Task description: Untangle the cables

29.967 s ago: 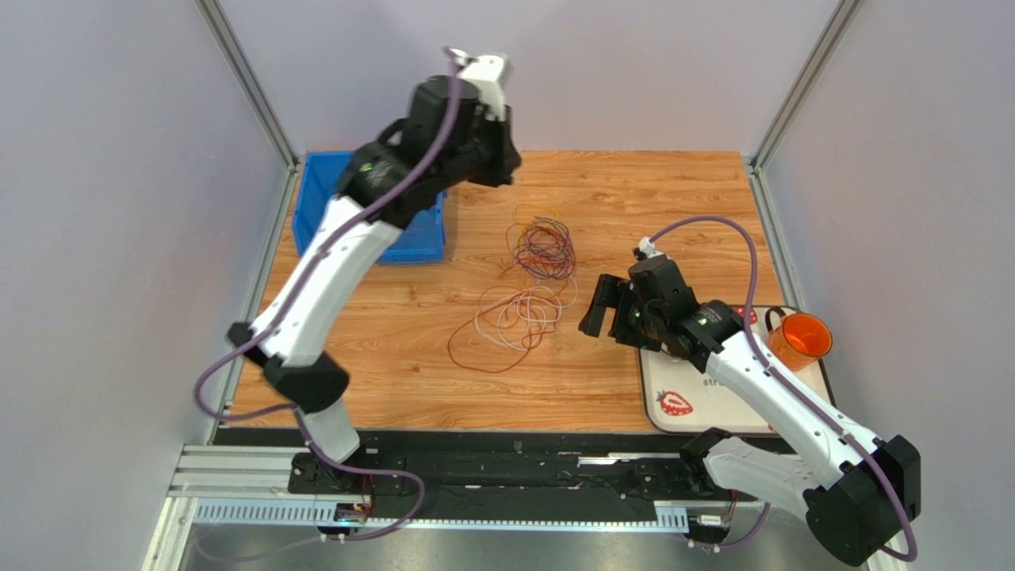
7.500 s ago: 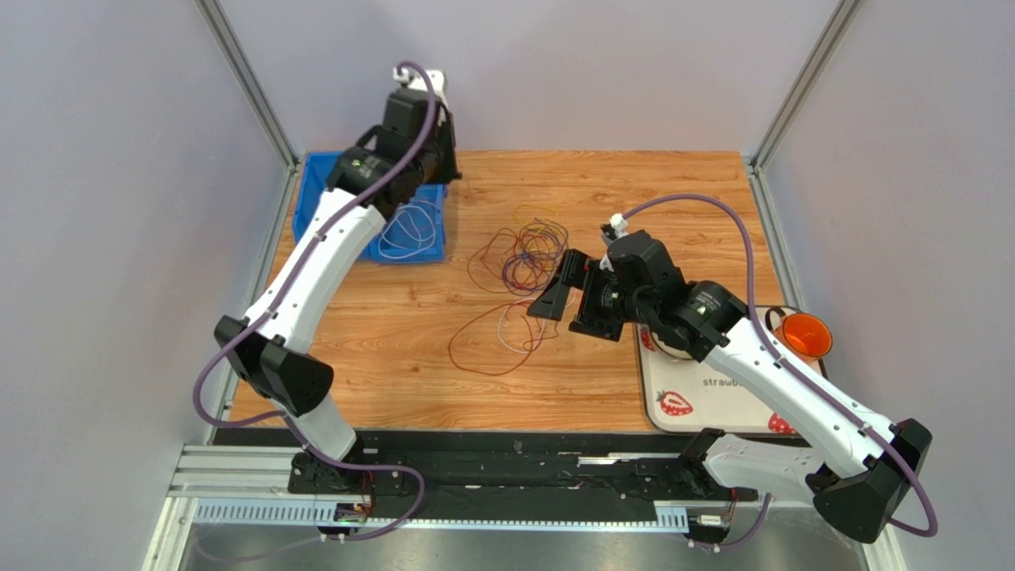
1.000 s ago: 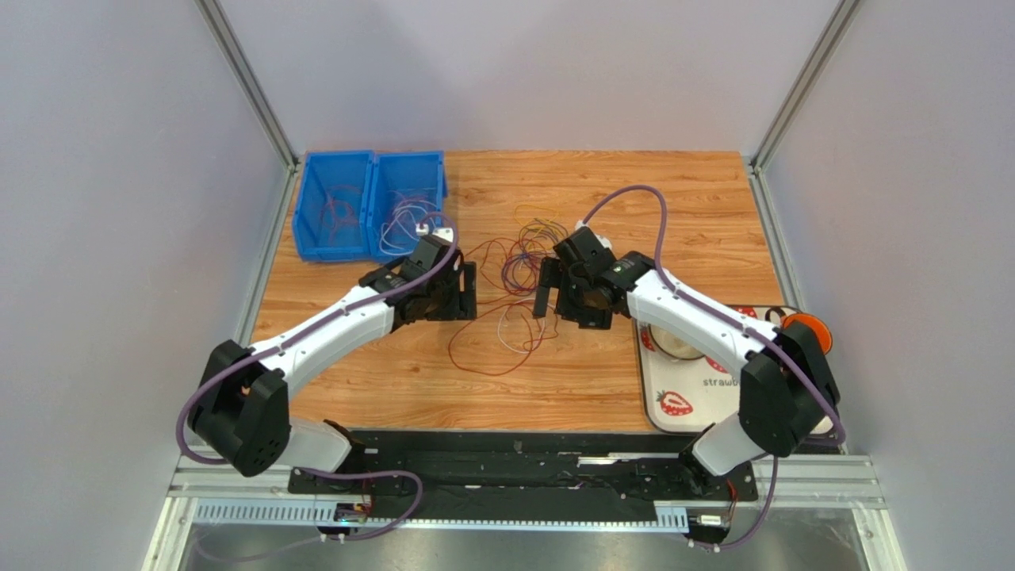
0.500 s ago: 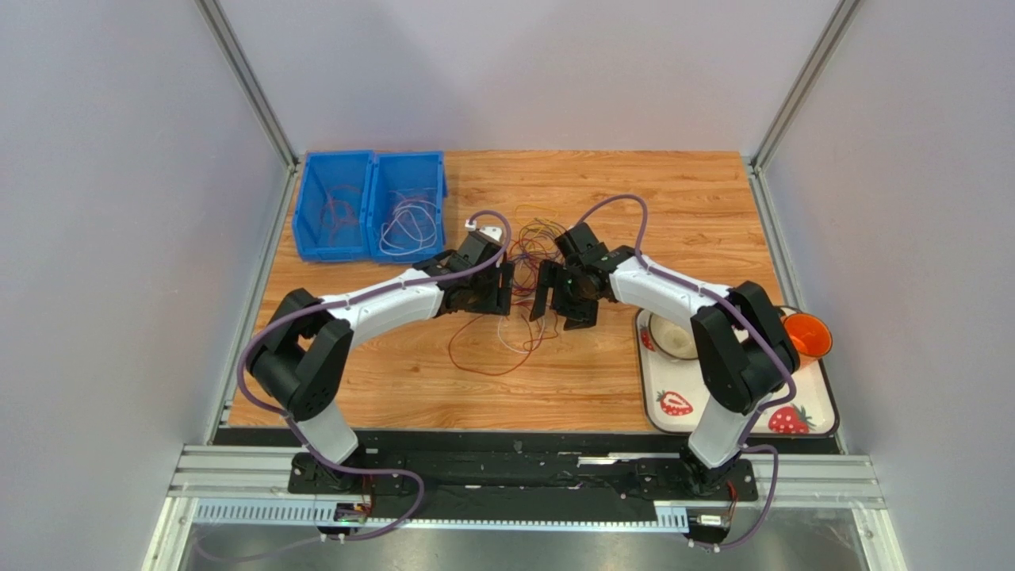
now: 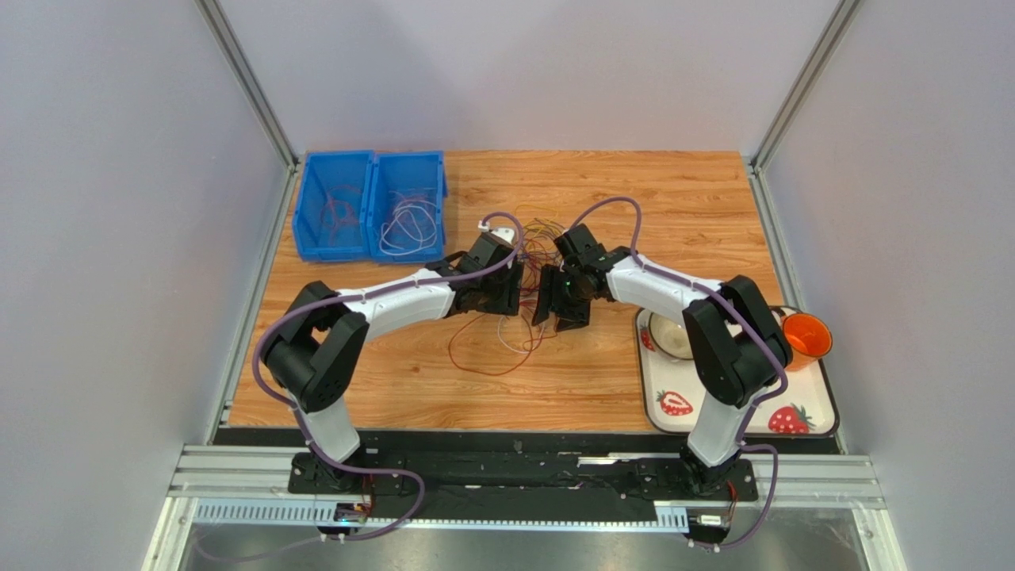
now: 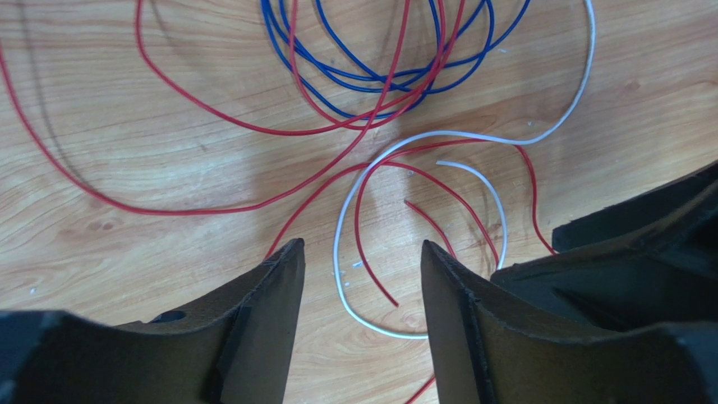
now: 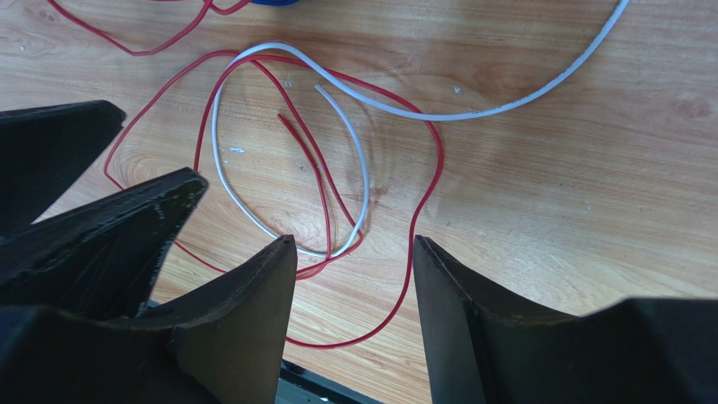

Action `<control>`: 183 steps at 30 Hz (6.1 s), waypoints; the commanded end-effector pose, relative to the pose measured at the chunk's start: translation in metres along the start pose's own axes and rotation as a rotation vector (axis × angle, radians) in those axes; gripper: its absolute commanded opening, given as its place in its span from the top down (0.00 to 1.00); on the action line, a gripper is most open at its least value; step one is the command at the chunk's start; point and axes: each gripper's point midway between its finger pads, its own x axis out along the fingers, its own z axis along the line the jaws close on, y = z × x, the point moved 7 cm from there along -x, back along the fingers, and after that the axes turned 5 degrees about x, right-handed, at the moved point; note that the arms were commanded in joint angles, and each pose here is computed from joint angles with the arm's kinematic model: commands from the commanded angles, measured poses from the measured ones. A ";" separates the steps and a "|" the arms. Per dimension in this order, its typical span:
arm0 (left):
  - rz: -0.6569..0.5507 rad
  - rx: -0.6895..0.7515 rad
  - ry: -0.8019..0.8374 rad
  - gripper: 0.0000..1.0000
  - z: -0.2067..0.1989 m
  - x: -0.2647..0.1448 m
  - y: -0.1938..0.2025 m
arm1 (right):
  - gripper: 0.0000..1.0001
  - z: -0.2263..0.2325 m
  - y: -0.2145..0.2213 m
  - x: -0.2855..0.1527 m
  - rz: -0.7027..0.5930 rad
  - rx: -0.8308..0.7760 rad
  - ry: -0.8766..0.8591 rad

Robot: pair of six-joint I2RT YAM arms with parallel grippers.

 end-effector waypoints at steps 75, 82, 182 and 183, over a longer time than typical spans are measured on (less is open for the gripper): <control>0.234 -0.001 -0.276 0.46 0.025 -0.014 0.046 | 0.32 -0.013 0.004 -0.057 -0.072 -0.006 -0.068; 0.255 -0.012 -0.285 0.63 0.030 -0.020 0.059 | 0.32 -0.011 0.003 -0.055 -0.065 -0.003 -0.079; -0.390 0.121 -0.404 1.00 0.064 -0.347 -0.091 | 1.00 -0.007 -0.091 -0.058 -0.278 0.040 -0.172; -0.381 0.123 -0.433 1.00 0.069 -0.352 -0.088 | 1.00 -0.020 -0.097 -0.062 -0.291 0.078 -0.164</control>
